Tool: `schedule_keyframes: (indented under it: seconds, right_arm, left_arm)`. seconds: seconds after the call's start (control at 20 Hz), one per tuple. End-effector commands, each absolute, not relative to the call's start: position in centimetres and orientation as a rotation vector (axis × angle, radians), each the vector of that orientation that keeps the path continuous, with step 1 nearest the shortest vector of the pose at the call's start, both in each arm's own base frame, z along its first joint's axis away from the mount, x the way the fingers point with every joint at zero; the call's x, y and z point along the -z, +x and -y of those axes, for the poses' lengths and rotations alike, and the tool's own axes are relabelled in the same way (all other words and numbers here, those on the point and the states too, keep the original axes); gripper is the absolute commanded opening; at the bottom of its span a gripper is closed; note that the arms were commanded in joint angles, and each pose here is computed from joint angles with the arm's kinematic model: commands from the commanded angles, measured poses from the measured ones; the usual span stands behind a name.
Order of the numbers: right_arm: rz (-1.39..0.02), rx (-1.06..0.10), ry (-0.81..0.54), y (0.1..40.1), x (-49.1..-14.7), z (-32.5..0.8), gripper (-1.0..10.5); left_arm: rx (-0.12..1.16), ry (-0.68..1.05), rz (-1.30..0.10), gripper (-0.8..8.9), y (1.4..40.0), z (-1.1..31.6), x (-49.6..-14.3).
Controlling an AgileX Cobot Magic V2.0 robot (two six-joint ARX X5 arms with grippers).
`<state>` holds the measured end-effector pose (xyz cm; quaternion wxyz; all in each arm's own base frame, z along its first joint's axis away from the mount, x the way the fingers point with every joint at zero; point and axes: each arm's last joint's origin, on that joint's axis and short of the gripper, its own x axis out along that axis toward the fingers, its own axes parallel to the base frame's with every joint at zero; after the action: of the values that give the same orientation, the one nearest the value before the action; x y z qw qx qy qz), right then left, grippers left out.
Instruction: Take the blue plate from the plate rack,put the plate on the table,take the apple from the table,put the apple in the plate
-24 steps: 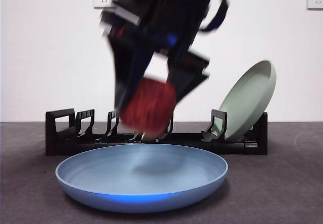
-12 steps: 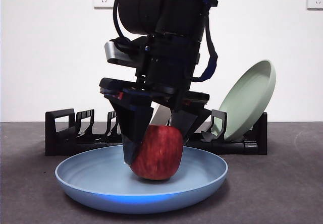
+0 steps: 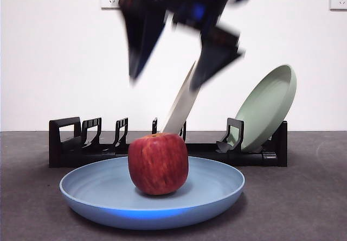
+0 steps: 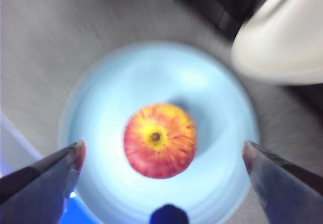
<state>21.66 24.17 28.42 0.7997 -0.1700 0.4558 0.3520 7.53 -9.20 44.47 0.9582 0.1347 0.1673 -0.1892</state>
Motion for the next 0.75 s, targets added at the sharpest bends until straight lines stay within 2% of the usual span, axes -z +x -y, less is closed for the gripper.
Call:
schedule_keyframes:
  seconds: [0.05,0.1,0.15,0.2,0.3,0.35,0.6,0.75]
  right_arm:
    - [-0.905,-0.741,-0.319,20.8,-31.3,-22.0,5.3]
    - [-0.871,-0.734,-0.298,20.3,-32.6,-20.9,5.2]
    - [-0.839,-0.726,-0.278,19.8,-33.8,-19.8,4.4]
    - [-0.817,-0.721,-0.269,19.4,-34.6,-18.9,3.2]
    - [-0.778,-0.712,-0.263,18.4,-36.0,-17.2,0.5]
    - [-0.763,-0.710,-0.266,18.0,-36.5,-16.6,-0.2]
    - [-0.681,-0.698,-0.245,16.3,-38.2,-14.7,-0.1]
    - [-0.609,-0.697,-0.216,15.6,-37.6,-14.1,-0.1]
  left_arm:
    - [0.375,0.278,-0.350,3.73,8.1,10.1,-44.2]
    - [0.374,0.287,-0.358,3.72,8.4,10.5,-44.1]
    - [0.373,0.300,-0.366,3.54,8.7,11.0,-43.9]
    - [0.374,0.316,-0.373,2.68,8.9,11.4,-43.8]
    - [0.374,0.345,-0.388,0.19,9.3,12.1,-43.4]
    - [0.376,0.362,-0.396,-0.11,9.5,12.5,-43.3]
    - [0.379,0.385,-0.413,-0.09,10.1,13.4,-42.5]
    - [0.362,0.398,-0.436,-0.09,10.2,13.1,-40.1]
